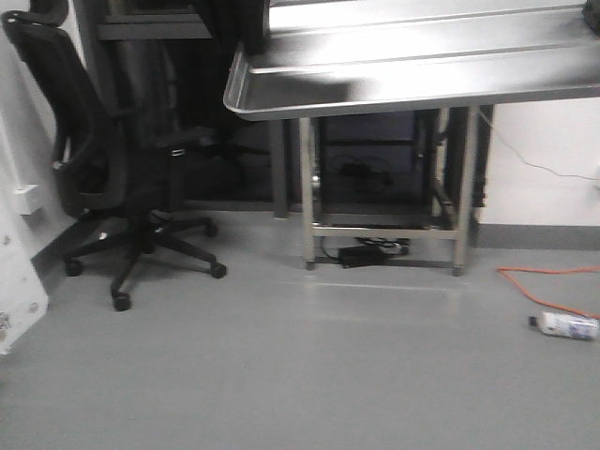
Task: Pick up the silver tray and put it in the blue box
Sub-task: 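Drive the base away from the shelf carrying the tray in both grippers, then drive up to the blue bin on the shelf, tray held above it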
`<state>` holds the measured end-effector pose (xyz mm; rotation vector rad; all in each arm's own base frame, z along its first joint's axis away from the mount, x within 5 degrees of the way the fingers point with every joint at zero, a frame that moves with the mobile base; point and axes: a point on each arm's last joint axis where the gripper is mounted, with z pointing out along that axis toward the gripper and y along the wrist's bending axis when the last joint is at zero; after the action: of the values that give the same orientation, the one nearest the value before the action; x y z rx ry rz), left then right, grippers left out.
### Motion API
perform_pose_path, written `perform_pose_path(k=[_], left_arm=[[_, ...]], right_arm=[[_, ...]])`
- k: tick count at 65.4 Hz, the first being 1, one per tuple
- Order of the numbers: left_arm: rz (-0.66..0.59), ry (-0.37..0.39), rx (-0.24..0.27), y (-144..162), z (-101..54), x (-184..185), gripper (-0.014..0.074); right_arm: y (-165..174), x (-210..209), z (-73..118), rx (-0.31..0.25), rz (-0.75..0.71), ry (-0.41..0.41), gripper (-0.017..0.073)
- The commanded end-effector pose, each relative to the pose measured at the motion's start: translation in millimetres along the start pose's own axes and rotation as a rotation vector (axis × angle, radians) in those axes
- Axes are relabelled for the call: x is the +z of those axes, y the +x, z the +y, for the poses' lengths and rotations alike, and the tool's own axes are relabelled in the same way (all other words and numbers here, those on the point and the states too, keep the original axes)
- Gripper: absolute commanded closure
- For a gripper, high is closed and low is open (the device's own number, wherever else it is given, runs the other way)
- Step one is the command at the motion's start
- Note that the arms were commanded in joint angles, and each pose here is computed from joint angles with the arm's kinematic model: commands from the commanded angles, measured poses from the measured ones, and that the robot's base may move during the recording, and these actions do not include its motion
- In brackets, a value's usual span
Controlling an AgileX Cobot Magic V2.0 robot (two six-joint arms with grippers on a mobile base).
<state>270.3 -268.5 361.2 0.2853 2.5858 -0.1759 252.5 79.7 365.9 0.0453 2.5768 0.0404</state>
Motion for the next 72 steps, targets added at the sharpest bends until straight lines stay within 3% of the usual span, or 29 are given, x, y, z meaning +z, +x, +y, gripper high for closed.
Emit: perform_pose_path(k=[1, 72], left_arm=[[-0.068, -0.033, 0.028, -6.0, 10.8, -29.4, 0.0699], [-0.083, -0.043, 0.034, -7.4, 11.7, -29.5, 0.0699]], right_arm=[[-12.1, -21.4, -3.4, -0.019, -0.143, -0.012, 0.0501], [-12.0, -21.4, -3.5, -0.019, -0.142, -0.012, 0.0501]])
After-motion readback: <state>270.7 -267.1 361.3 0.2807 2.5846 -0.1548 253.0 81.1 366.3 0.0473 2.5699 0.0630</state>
